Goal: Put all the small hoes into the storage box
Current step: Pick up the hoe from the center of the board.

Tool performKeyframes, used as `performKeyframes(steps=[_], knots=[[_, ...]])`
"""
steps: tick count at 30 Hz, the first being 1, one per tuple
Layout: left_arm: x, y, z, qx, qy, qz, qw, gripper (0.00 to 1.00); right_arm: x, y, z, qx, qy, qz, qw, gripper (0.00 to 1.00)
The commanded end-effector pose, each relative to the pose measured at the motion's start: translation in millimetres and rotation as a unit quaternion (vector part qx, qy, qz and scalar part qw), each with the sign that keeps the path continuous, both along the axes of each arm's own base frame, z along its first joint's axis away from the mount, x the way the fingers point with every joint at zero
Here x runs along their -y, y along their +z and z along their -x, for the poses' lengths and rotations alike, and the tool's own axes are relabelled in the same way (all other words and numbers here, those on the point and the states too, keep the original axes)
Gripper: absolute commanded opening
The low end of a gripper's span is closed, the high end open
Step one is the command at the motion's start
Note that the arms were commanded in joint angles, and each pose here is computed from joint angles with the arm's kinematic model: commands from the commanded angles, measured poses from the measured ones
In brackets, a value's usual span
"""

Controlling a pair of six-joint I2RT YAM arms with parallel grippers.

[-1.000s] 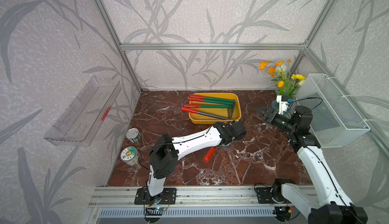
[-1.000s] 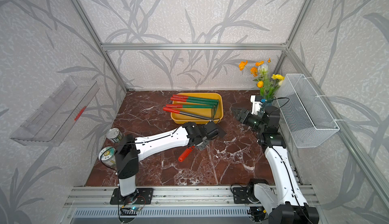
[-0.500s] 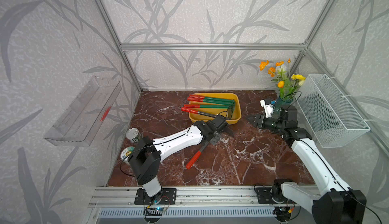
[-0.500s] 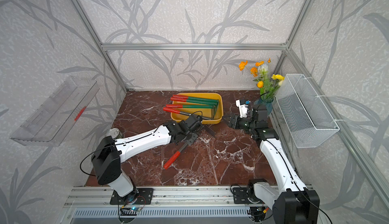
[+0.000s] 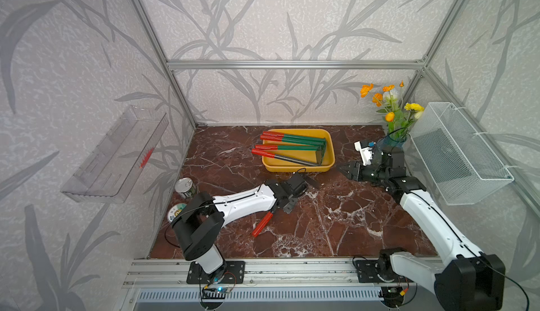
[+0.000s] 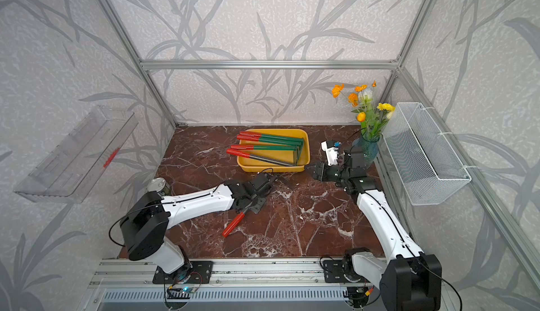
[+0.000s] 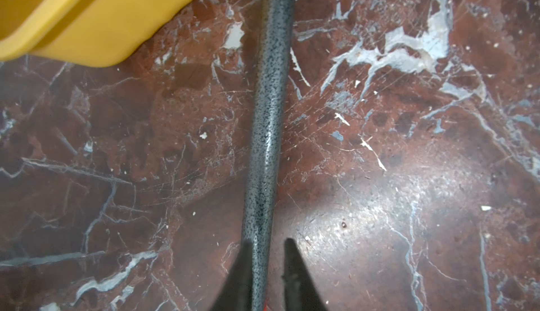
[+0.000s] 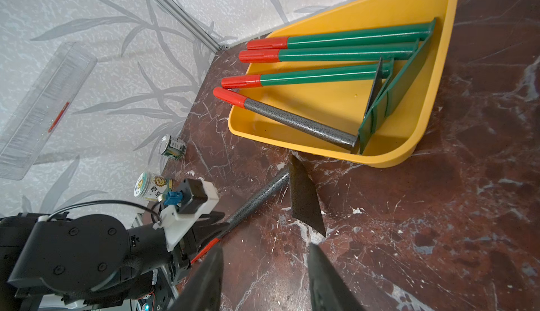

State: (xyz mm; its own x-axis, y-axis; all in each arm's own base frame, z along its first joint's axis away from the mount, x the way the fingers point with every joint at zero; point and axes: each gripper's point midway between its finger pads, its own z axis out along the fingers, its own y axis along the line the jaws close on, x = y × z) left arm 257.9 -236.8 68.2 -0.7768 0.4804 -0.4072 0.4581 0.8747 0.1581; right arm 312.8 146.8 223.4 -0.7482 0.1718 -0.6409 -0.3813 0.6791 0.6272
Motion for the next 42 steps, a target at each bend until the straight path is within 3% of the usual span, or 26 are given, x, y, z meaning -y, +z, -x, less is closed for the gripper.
performKeyframes(steps=[1, 6, 11, 20, 23, 26, 28, 33, 37, 42], knots=[[-10, -12, 13, -0.021, 0.022, 0.033, 0.999, 0.38, -2, 6, -7, 0.021, 0.004, 0.004, 1.000, 0.47], [-10, -23, 11, -0.041, -0.002, 0.036, 0.998, 0.49, -5, 5, -14, 0.018, 0.007, -0.004, 1.000, 0.47], [-6, -29, 0, -0.051, -0.011, 0.049, 0.997, 0.51, -5, 8, -16, 0.021, 0.003, -0.005, 1.000, 0.47], [-6, -56, 7, -0.084, -0.016, 0.041, 0.995, 0.50, -2, 10, -18, 0.022, -0.004, 0.004, 1.000, 0.47], [-5, -63, 6, -0.090, -0.015, 0.042, 0.995, 0.39, -2, 8, -21, 0.019, -0.006, 0.000, 1.000, 0.47], [-5, -63, 6, -0.090, -0.013, 0.042, 0.995, 0.16, -3, 9, -22, 0.020, -0.005, 0.000, 1.000, 0.47], [-6, -58, 3, -0.081, -0.014, 0.043, 0.996, 0.09, -4, 10, -22, 0.022, 0.000, 0.003, 1.000, 0.47], [-3, -47, -1, -0.064, -0.019, 0.049, 0.997, 0.01, -6, 12, -18, 0.024, 0.013, 0.030, 0.999, 0.47], [0, -23, -8, -0.040, -0.032, 0.058, 0.997, 0.00, -12, 17, -11, 0.031, 0.030, 0.058, 0.997, 0.47], [6, 25, -14, -0.003, -0.077, 0.064, 0.995, 0.00, -40, 24, 14, 0.058, 0.126, 0.133, 0.981, 0.47]])
